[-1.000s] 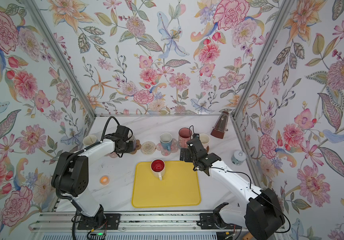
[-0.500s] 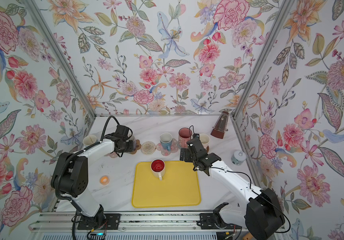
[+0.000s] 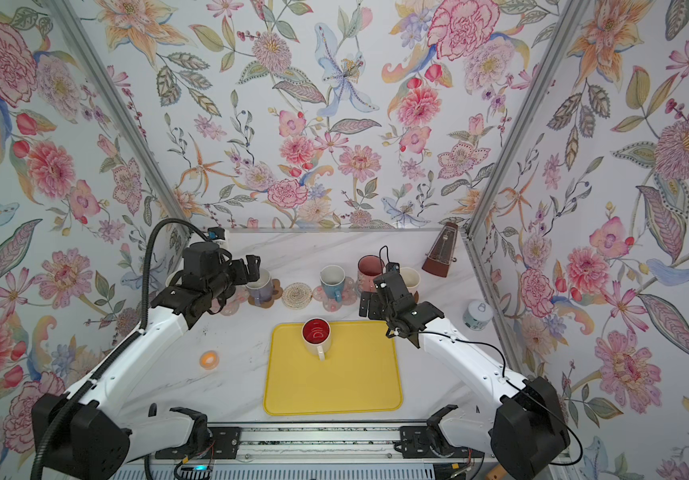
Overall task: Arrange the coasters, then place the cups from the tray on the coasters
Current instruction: 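Lower the white purple-handled mug onto the cork coaster beside the black mug, then open and raise the left gripper while the right gripper moves over the red-inside mug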
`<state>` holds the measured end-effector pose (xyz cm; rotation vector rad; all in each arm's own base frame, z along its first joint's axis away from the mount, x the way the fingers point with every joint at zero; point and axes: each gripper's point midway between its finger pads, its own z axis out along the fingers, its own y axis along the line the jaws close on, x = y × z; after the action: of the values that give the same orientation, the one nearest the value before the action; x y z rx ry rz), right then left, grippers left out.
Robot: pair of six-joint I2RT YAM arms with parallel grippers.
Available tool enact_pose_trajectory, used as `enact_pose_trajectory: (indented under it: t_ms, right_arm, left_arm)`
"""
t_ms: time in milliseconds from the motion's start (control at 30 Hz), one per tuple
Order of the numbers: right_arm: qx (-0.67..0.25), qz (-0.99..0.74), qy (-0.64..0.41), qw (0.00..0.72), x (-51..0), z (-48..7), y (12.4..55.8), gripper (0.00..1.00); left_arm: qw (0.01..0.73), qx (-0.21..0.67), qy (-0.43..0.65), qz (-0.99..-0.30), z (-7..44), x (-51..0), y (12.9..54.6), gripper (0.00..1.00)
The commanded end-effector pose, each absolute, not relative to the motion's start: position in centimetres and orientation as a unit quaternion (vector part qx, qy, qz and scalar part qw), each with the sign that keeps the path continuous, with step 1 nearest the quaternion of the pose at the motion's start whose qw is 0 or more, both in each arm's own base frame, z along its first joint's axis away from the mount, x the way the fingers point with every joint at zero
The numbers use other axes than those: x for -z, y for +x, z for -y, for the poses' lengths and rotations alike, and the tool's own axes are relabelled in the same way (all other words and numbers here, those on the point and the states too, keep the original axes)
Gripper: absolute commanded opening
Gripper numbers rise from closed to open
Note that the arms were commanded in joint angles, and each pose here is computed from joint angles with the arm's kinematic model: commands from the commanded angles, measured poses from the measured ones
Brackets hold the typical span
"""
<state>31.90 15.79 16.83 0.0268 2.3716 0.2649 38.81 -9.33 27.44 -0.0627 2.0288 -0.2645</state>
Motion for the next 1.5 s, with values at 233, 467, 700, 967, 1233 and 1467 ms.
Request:
enact_pose_trajectory:
  t_ms: [233,467,700,967,1233,1467]
  right_arm:
    - [-0.141,-0.925,0.017,0.352,-17.2,-17.1,30.9,0.99]
    - [-0.139,-0.934,-0.008,0.329,-16.7,-19.4,28.8,0.98]
    - [-0.145,-0.942,-0.047,0.299,-14.9,-22.9,25.5,0.97]
    - [-0.163,-0.944,-0.098,0.269,-13.0,-25.6,21.7,0.94]
    - [-0.169,-0.945,-0.13,0.248,-11.1,-27.8,20.2,0.93]
    - [-0.176,-0.946,-0.144,0.231,-9.7,-29.4,19.4,0.9]
  left_arm:
    - [0.542,0.1,-0.042,-0.834,7.2,-25.6,34.1,0.99]
    - [0.555,0.112,-0.045,-0.823,7.5,-25.5,34.6,0.99]
    - [0.553,0.128,-0.053,-0.822,7.8,-23.8,34.9,0.99]
    - [0.554,0.126,-0.056,-0.821,7.4,-23.6,34.1,0.99]
    - [0.564,0.134,-0.06,-0.813,7.3,-24.1,34.0,0.99]
    - [0.566,0.155,-0.074,-0.806,6.6,-24.8,35.6,0.99]
